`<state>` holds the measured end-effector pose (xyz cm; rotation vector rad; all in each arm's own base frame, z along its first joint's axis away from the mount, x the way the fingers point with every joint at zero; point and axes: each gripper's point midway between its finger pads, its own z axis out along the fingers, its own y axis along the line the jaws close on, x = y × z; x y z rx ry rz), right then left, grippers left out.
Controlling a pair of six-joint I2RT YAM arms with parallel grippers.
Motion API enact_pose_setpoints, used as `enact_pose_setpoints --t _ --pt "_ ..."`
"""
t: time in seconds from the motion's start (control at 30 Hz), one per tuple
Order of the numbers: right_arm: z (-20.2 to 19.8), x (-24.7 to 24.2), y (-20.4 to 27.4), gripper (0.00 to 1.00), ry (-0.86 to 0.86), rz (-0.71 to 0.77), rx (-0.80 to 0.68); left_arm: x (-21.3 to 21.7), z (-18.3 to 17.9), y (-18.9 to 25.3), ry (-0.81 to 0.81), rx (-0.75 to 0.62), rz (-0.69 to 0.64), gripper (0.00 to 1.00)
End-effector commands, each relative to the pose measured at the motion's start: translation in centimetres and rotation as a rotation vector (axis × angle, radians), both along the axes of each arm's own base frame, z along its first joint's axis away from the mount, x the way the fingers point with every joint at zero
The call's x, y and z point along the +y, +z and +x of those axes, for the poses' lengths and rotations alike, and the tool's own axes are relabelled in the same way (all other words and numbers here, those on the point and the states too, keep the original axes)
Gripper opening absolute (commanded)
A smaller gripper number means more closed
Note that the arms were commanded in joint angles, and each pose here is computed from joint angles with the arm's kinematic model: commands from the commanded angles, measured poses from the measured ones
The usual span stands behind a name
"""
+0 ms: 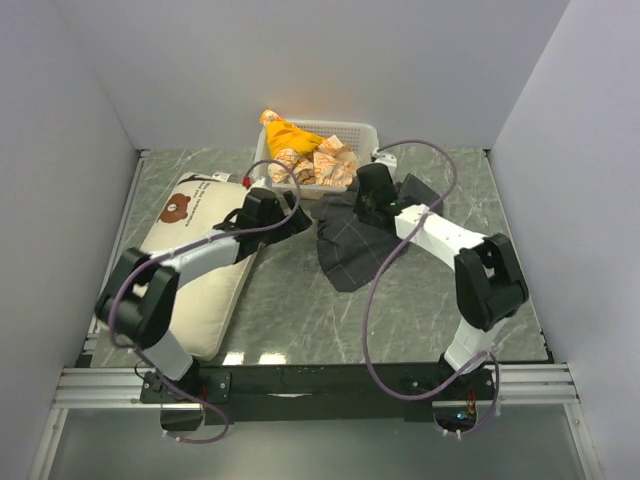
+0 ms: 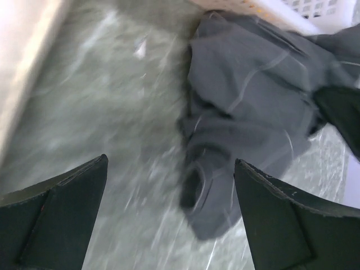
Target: Put the pillow into the pillowcase
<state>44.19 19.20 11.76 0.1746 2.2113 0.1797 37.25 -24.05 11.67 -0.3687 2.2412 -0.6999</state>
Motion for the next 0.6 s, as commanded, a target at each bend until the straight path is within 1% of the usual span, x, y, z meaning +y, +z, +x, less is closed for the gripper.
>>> enact_pose_setpoints --t 0.0,0.03,0.1,0.13,0.17,0.2,0.23,0.3,0.33,0.37,0.4,0.43,0.5,0.53,0.57 --pt "-0.5 -1.2 6.5 0.10 -0.032 0.037 -0.128 -4.9 3.9 3.2 -0.155 -0.157 -0.128 0.97" --pt "-0.9 -1.4 6.6 0.10 -0.030 0.034 -0.124 -5.9 4.8 3.4 -0.178 -0.181 -0.154 0.97" --pt "-1.9 -1.6 7.7 0.09 -0.020 0.051 -0.136 -7.4 5.0 3.4 -0.236 -0.184 -0.194 0.97" --pt "-2.3 -1.9 7.8 0.09 -0.019 0.048 -0.130 -8.1 5.9 3.3 -0.245 -0.191 -0.209 0.96" --pt "-2.9 -1.7 9.0 0.09 0.000 0.068 -0.150 -8.7 6.1 3.1 -0.254 -0.183 -0.224 0.96" --pt "-3.4 -1.8 9.1 0.09 0.008 0.072 -0.148 -9.3 6.1 3.1 -0.278 -0.174 -0.240 0.96" --pt "-3.7 -2.0 9.4 0.09 0.008 0.072 -0.146 -10.1 6.7 2.7 -0.289 -0.172 -0.254 0.93" --pt "-4.4 -2.0 10.9 0.10 0.028 0.092 -0.167 -11.3 6.6 3.5 -0.333 -0.187 -0.317 0.91" --pt "-4.8 -2.0 11.0 0.12 0.037 0.092 -0.161 -11.6 6.2 3.3 -0.348 -0.187 -0.343 0.89" --pt "-5.1 -2.1 11.4 0.13 0.040 0.095 -0.163 -12.4 6.2 4.9 -0.365 -0.234 -0.399 0.88" --pt "-5.2 -2.0 11.6 0.13 0.047 0.100 -0.159 -12.8 6.0 5.3 -0.382 -0.240 -0.418 0.86" --pt "-5.5 -2.0 11.5 0.13 0.054 0.095 -0.148 -13.6 5.7 6.1 -0.418 -0.256 -0.444 0.77" --pt "-5.9 -2.1 11.2 0.13 0.062 0.098 -0.137 -14.7 5.4 7.8 -0.445 -0.282 -0.466 0.64" --pt "-6.2 -2.2 11.4 0.13 0.061 0.101 -0.142 -15.2 5.2 8.3 -0.457 -0.293 -0.457 0.43" --pt "-6.6 -2.5 11.0 0.15 0.055 0.093 -0.135 -15.3 5.0 8.1 -0.454 -0.271 -0.437 0.31"
